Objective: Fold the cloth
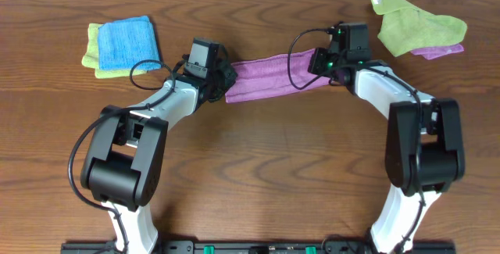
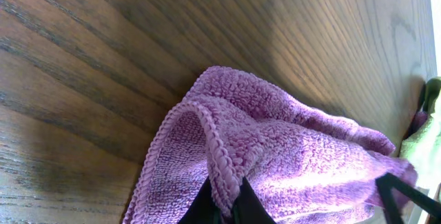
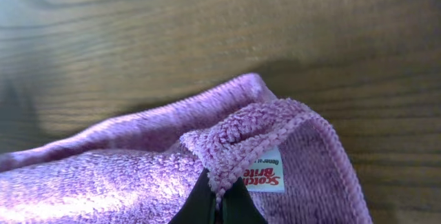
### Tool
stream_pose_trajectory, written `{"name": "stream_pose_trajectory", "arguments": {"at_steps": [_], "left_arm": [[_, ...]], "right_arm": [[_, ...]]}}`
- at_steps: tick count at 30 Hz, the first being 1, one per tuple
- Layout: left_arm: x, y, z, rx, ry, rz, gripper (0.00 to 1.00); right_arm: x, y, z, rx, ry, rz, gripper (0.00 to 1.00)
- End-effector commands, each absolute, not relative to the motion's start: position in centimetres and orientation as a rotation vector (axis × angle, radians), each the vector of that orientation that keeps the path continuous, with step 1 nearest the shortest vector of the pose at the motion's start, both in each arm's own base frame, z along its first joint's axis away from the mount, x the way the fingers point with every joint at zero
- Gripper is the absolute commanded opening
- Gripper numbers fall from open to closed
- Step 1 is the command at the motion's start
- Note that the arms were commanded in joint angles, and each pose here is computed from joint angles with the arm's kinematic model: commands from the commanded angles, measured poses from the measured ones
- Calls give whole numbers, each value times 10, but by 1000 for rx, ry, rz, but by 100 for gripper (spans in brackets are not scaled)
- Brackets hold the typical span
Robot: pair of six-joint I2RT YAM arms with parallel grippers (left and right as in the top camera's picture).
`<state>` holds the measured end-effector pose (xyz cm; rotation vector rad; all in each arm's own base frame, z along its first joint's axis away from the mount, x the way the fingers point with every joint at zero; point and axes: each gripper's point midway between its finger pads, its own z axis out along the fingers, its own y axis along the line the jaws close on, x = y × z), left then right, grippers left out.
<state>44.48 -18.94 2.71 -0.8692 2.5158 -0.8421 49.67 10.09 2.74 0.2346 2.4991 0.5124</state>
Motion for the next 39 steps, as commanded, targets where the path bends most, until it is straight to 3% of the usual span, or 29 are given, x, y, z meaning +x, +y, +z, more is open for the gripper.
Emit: {"name": "stream_pose_trajectory", "arguments": {"at_steps": [1, 6, 10, 15, 18, 20, 22, 26, 30, 34, 35, 36, 38, 39], "left_arm": [[455, -178, 17, -920, 2494, -781, 6], [455, -178, 12, -921, 2500, -781, 6], [455, -177, 12, -924, 2500, -779, 9], [454, -180, 14, -860, 2526, -819, 34], [452, -181, 15, -833, 2540, -850, 52], [452, -182, 19, -810, 2544, -876, 67], [454, -181, 27, -782, 2535, -901, 73], [455, -173, 53, -763, 2499, -907, 93], [449, -170, 75, -749, 2492, -905, 98], [439, -168, 91, -753, 2501, -904, 97], [436, -168, 95, -753, 2501, -904, 90], [434, -167, 99, -752, 2500, -905, 77], [432, -170, 106, -739, 2493, -914, 30], [432, -172, 107, -738, 2493, -923, 14]], "right_arm": [[504, 90, 26, 260, 2487, 434, 1], [505, 87, 25, 267, 2487, 412, 1], [502, 87, 24, 271, 2500, 410, 14], [499, 87, 22, 273, 2516, 410, 49], [501, 91, 26, 262, 2509, 441, 59], [504, 95, 36, 249, 2494, 473, 73], [507, 96, 49, 238, 2467, 486, 85], [508, 94, 81, 232, 2416, 487, 89], [499, 90, 96, 242, 2422, 483, 95], [487, 87, 100, 255, 2459, 476, 96], [484, 87, 100, 258, 2472, 474, 96], [481, 86, 99, 262, 2483, 473, 96], [474, 85, 97, 275, 2516, 467, 95], [471, 83, 94, 286, 2532, 465, 95]]}}
